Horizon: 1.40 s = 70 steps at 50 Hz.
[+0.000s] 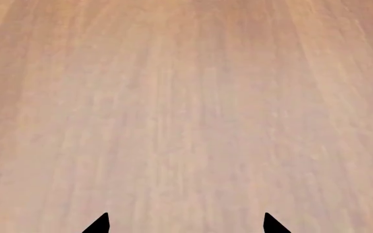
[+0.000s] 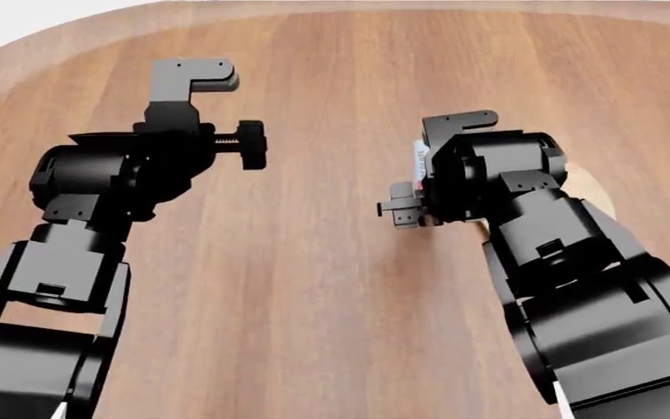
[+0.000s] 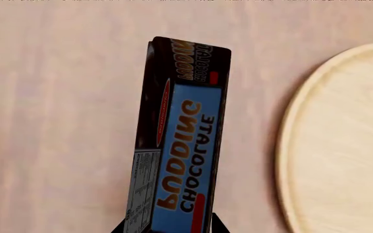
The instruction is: Put the chocolate pudding to the left of the plate.
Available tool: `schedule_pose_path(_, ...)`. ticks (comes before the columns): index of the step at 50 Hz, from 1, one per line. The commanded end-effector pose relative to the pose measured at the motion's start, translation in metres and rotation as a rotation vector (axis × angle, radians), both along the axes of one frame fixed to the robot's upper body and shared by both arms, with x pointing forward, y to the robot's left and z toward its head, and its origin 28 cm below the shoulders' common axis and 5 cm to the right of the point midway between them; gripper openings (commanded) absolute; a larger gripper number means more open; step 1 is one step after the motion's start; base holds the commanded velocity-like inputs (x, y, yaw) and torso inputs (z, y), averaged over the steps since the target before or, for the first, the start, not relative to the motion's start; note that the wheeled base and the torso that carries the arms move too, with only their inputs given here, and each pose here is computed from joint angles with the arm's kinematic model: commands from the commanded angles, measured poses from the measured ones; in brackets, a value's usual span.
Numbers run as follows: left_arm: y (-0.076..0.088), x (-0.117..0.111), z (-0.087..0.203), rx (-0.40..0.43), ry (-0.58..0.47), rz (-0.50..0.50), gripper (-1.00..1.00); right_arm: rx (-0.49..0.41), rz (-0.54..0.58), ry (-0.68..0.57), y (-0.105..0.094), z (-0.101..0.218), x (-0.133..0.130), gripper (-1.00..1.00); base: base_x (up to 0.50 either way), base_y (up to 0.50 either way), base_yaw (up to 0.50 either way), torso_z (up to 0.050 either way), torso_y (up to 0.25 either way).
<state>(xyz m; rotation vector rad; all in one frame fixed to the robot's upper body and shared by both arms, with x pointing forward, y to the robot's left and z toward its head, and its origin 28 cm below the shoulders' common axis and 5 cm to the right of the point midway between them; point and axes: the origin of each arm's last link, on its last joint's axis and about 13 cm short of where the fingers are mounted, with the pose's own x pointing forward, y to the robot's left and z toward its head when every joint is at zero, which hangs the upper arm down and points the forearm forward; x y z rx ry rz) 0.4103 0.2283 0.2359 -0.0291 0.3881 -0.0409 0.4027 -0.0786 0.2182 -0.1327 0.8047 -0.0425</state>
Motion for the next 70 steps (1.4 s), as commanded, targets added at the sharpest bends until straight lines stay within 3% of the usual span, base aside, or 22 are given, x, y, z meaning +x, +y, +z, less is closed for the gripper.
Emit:
schedule_pose_path(1,0.000,0.000,0.003,-0.009,-0.005,-0.002,1.00,-0.012,-0.004,-0.018,-0.001,0.003,0.001,-1.00,0.00,0.00,0.00,0.000,0.000)
schedule_pose_path(60,0.003,-0.002,0.003,-0.017,-0.005,0.001,1.00,-0.016,-0.031,0.030,-0.005,-0.019,-0.002,-1.00,0.00,0.00,0.00,0.000,0.000)
schedule_pose_path(61,0.003,-0.002,0.003,-0.017,-0.005,0.002,1.00,-0.016,-0.032,0.030,-0.005,-0.019,-0.002,1.00,0.00,0.00,0.00,0.000,0.000)
schedule_pose_path(70,0.003,-0.002,0.004,-0.017,-0.005,0.001,1.00,-0.016,-0.033,0.027,-0.005,-0.018,-0.002,1.00,0.00,0.00,0.00,0.000,0.000)
